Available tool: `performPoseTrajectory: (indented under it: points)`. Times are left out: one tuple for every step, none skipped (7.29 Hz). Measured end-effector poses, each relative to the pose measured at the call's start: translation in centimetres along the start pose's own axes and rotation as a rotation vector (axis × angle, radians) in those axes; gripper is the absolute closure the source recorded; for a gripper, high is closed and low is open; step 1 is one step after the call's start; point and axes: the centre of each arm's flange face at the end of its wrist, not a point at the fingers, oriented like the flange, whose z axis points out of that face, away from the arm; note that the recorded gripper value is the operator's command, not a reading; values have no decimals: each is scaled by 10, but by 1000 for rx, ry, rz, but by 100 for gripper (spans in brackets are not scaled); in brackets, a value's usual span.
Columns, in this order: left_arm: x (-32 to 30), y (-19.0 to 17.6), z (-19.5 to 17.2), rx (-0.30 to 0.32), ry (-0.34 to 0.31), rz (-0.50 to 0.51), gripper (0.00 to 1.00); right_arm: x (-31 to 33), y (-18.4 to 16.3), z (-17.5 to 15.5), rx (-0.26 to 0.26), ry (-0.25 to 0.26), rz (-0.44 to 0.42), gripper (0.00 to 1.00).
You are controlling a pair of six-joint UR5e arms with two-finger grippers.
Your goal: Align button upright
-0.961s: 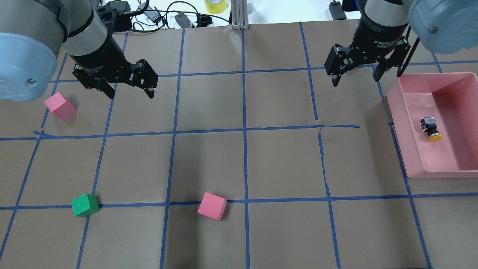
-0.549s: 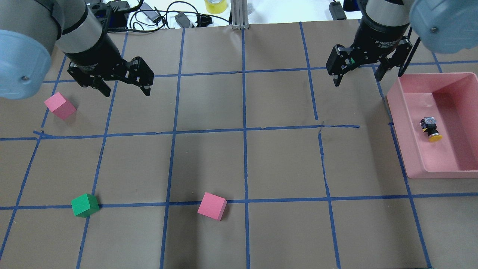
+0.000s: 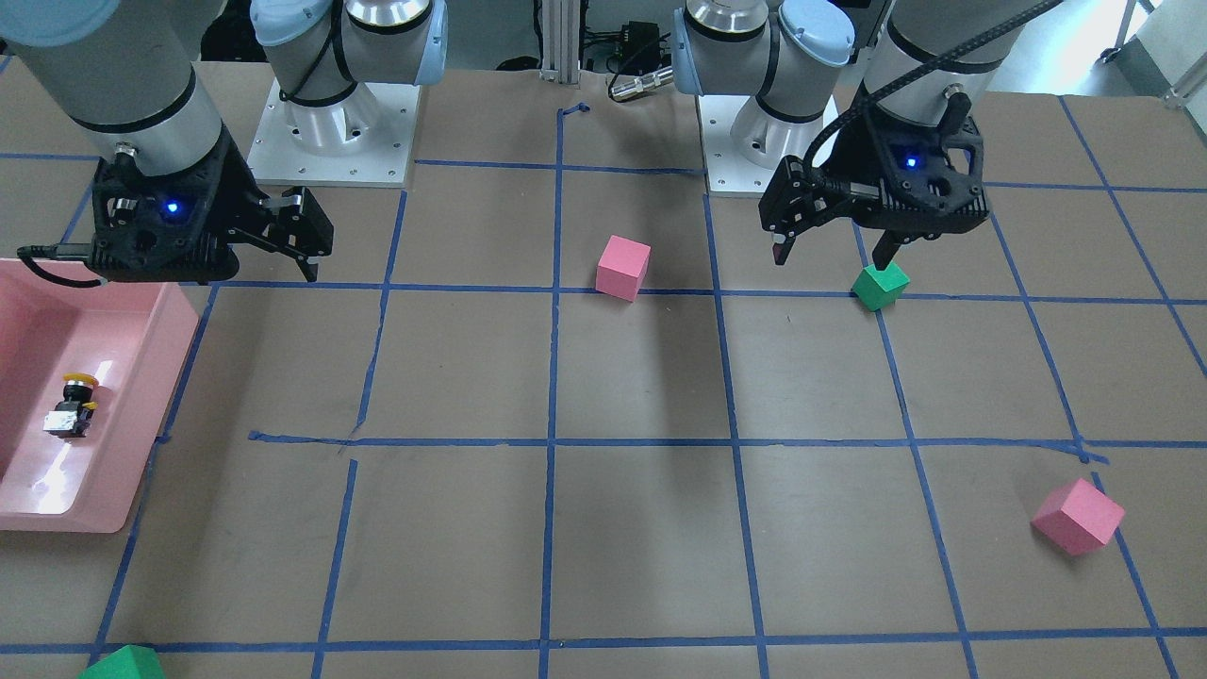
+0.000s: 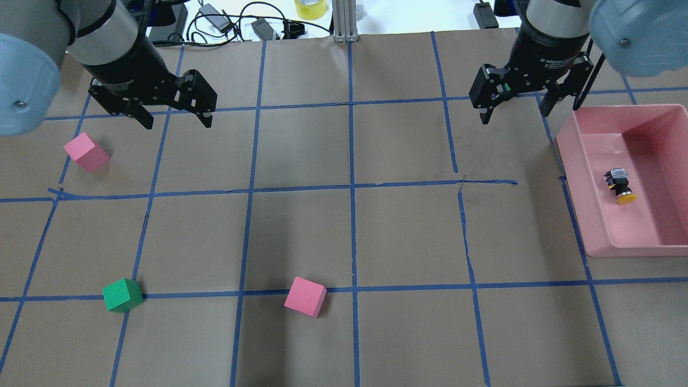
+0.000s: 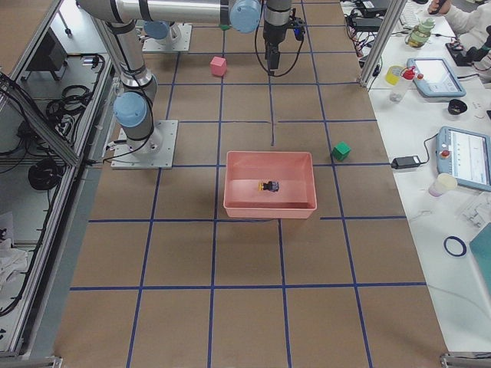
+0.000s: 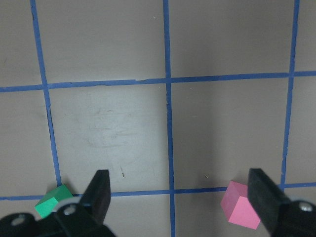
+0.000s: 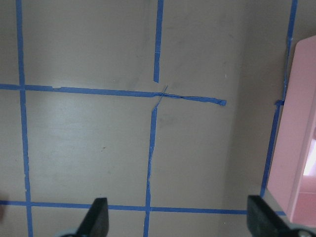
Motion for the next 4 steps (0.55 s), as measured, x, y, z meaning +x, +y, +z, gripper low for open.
performPoseTrajectory:
  points:
    - [0,-1,-5,-1,0,-2,0,1,0,0,-1,1,2,0]
    - [0,2,-7,-9,-5,-1,0,2,-1,1,-1,1,5,0]
    - [-1,3,-5,-17,-15,1,0,4,-1,1,0,1,5,0]
    - [-1,2,-4,-20,-20,2,0,5,-2,0,4,3,3,0]
